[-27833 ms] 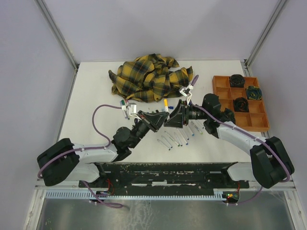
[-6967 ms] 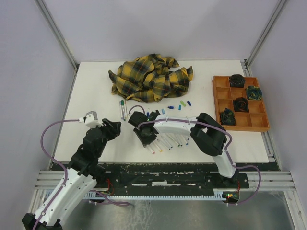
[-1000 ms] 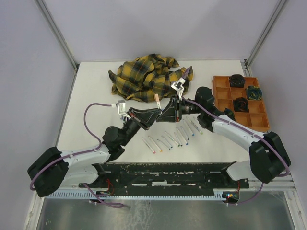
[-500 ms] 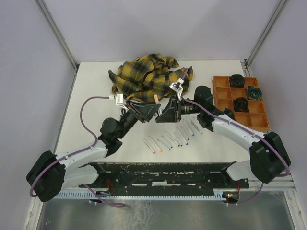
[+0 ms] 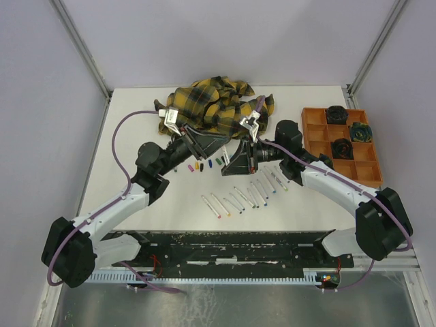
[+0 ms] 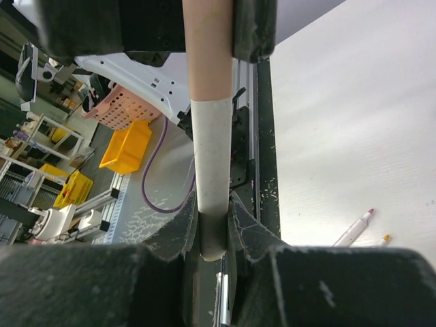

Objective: Open the pen caps
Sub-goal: Pick up the pen from the center of the board, then open the pen cap from the pen.

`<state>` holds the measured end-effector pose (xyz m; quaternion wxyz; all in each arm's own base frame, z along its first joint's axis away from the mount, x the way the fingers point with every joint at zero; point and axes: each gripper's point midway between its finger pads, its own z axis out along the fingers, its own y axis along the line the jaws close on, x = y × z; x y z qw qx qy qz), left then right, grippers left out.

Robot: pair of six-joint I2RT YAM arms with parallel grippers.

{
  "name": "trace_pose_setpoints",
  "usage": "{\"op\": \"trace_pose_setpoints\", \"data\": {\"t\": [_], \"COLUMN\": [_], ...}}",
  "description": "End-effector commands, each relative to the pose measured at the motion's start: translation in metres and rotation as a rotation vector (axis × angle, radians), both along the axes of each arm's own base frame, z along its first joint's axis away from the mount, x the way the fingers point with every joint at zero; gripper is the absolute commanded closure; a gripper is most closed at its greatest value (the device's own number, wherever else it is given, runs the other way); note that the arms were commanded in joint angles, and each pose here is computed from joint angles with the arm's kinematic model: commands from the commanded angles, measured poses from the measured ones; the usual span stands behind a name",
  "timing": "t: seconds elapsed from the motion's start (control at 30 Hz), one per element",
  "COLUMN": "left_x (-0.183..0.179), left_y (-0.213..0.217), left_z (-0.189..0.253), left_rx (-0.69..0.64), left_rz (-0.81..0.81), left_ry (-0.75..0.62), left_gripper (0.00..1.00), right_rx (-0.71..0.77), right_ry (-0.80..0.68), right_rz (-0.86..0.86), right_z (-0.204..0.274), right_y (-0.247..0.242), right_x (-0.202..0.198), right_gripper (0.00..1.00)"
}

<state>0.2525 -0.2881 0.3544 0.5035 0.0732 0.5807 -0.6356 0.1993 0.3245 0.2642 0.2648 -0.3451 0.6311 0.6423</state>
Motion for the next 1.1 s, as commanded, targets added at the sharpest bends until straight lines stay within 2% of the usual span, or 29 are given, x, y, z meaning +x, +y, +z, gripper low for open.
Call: {"op": "trace_pose_setpoints", "data": {"t": [0.0,0.13,0.2,0.3,0.33,0.37,0.4,0.57,0.67,0.9,1.07], "left_x": [-0.007,-0.006,-0.005,-0.002,-0.001,-0.001,-0.001,-0.002,-0.006,-0.013,-0.015], "left_y": [-0.007,-0.010,-0.010,-0.008,-0.006,-0.005,-0.004,-0.001,0.000,-0.007,-0.013], "left_z": [0.006,0.003,0.003,0.003,0.003,0.005,0.006,0.005,0.001,-0.012,-0.013], "left_rx": [0.043,0.060,0.064,0.068,0.068,0.068,0.070,0.066,0.039,0.016,0.003], "left_rz": [-0.070,-0.090,-0.088,-0.077,-0.071,-0.066,-0.061,-0.040,-0.051,-0.070,-0.084], "left_ry": [-0.015,-0.016,-0.019,-0.023,-0.028,-0.038,-0.048,-0.060,-0.052,-0.026,-0.025], "left_gripper": [0.55,0.63,0.72,0.94,0.97,0.97,0.97,0.97,0.97,0.97,0.97], "right_rx": [0.034,0.033,0.033,0.029,0.027,0.026,0.024,0.022,0.041,0.047,0.038], "right_ry": [-0.070,-0.070,-0.070,-0.068,-0.067,-0.067,-0.067,-0.040,-0.021,-0.014,0.012], "right_rz": [0.015,0.016,0.018,0.020,0.021,0.024,0.024,0.006,-0.013,-0.054,-0.060], "right_z": [0.021,0.021,0.021,0.021,0.020,0.021,0.021,0.026,0.034,0.032,0.023], "right_y": [0.002,0.002,0.002,0.002,0.002,0.002,0.002,0.002,0.000,-0.003,-0.001], "right_x": [0.001,0.000,0.000,0.000,0.000,0.000,0.000,0.003,0.007,0.014,0.018], "right_gripper": [1.00,1.00,1.00,1.00,1.00,1.00,0.95,0.59,0.50,0.50,0.57]}}
